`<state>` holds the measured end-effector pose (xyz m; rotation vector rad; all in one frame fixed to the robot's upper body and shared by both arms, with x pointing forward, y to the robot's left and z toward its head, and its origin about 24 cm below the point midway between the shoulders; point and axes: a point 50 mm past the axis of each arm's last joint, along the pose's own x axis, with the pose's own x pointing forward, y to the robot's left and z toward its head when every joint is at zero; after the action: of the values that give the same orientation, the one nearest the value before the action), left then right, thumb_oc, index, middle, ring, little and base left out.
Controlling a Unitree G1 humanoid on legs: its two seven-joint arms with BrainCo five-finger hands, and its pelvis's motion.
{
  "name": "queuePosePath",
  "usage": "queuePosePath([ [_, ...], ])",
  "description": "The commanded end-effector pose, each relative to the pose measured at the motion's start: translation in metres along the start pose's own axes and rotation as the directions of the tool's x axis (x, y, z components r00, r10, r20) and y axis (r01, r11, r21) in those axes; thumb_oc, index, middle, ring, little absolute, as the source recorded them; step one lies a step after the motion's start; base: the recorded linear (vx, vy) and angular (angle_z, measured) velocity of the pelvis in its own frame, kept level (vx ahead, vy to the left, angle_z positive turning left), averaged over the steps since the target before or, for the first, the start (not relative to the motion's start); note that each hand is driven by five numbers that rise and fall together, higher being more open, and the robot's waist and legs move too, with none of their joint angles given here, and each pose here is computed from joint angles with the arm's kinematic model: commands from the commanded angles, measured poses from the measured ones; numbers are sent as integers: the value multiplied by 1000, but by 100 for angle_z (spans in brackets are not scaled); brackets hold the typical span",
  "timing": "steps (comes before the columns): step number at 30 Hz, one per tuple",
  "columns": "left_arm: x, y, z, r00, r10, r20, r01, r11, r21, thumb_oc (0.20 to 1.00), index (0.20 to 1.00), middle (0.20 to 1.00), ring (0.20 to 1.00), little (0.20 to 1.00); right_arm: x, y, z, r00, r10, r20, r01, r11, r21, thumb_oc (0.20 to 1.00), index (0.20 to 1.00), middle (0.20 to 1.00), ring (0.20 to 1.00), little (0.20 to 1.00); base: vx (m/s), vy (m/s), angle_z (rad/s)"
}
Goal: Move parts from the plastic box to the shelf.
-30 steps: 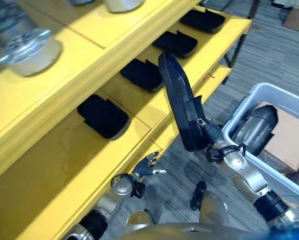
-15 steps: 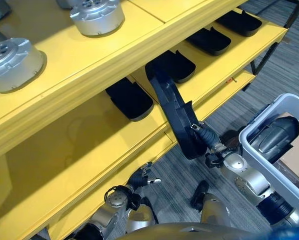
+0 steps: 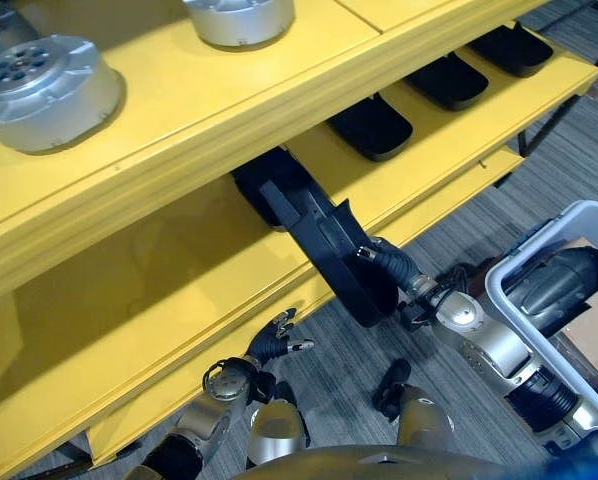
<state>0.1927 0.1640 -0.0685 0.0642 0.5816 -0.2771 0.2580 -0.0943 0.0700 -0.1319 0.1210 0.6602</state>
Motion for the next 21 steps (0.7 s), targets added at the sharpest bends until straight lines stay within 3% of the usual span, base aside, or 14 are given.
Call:
queuePosePath([
  [1,-3,10,16,997,-3,78,1,1000,30,1000,1000,1000,1000,1000,9,25,59,954,183,238,-162,981,-102,200,200,200,200,200,-124,164,34],
  [9,-3,12,5,999,-13,43,10,998,61,1000,1000,1000,1000,1000,1,25,50,958,128,256,-118,992,-53,200,200,200,200,200,-26,103,46],
  [11,-8,19,-3,996,84,15,-84,996,15,1000,1000,1000,1000,1000,-5,27,38,963,130,237,-129,991,-23,200,200,200,200,200,98,44,79],
  [13,-9,17,-8,995,97,7,-97,995,-1,1000,1000,1000,1000,1000,-10,30,36,962,138,235,-136,990,-22,200,200,200,200,200,104,33,16],
  [21,-10,3,-18,1000,29,9,-30,999,17,1000,1000,1000,1000,1000,-12,34,19,971,132,201,-138,990,16,200,200,200,200,200,18,-55,-1],
])
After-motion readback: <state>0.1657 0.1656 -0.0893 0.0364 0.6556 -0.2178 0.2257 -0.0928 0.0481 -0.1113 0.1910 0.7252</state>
